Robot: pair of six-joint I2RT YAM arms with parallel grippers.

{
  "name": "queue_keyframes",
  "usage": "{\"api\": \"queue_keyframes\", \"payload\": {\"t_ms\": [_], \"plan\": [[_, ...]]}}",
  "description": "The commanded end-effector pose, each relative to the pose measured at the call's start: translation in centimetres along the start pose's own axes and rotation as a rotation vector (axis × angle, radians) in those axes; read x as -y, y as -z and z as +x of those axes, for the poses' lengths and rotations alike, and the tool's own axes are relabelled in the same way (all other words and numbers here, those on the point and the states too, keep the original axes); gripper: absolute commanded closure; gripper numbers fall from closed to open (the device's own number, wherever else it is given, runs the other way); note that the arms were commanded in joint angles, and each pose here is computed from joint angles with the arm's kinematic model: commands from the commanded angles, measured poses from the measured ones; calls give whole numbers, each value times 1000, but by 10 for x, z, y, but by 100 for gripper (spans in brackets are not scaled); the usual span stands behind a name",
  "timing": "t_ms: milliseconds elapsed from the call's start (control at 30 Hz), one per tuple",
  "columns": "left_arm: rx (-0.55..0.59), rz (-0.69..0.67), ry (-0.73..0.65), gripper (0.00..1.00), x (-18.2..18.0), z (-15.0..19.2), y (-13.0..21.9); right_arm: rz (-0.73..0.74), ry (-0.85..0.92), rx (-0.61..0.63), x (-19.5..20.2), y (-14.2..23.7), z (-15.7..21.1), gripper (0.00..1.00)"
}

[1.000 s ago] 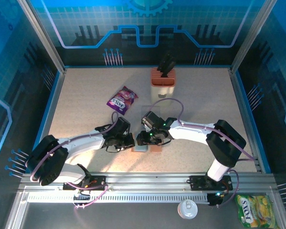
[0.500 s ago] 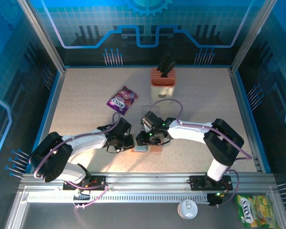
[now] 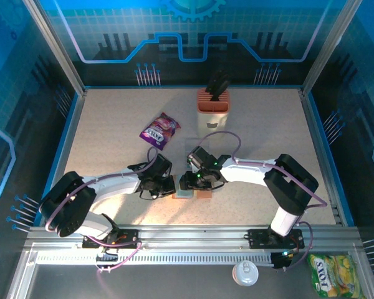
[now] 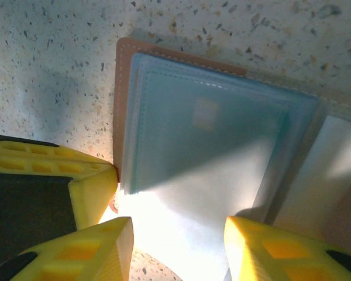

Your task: Take the credit cards out of the card holder

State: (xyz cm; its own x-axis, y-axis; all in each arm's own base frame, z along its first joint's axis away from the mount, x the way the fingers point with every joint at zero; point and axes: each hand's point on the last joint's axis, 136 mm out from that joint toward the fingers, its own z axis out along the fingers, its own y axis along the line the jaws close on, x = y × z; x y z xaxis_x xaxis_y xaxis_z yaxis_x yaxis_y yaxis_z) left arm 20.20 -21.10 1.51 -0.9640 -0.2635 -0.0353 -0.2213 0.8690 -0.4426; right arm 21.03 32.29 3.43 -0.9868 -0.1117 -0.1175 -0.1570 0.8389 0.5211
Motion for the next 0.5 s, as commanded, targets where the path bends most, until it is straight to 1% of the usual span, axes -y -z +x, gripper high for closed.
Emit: {"api": "queue_keyframes", "payload": {"t_ms": [0, 133, 367, 467], "plan": [[-14, -21, 1, 90, -7, 2, -3, 14, -34, -8, 11, 2, 4, 53], [-12, -24, 0, 90, -7, 2, -2, 21, -39, 1, 14, 5, 5, 54], [10, -5, -13, 82, 0, -2, 5, 11, -43, 9, 13, 6, 4, 54], [20, 1, -18, 82, 3, -4, 10, 8, -44, 6, 13, 5, 4, 54]]}}
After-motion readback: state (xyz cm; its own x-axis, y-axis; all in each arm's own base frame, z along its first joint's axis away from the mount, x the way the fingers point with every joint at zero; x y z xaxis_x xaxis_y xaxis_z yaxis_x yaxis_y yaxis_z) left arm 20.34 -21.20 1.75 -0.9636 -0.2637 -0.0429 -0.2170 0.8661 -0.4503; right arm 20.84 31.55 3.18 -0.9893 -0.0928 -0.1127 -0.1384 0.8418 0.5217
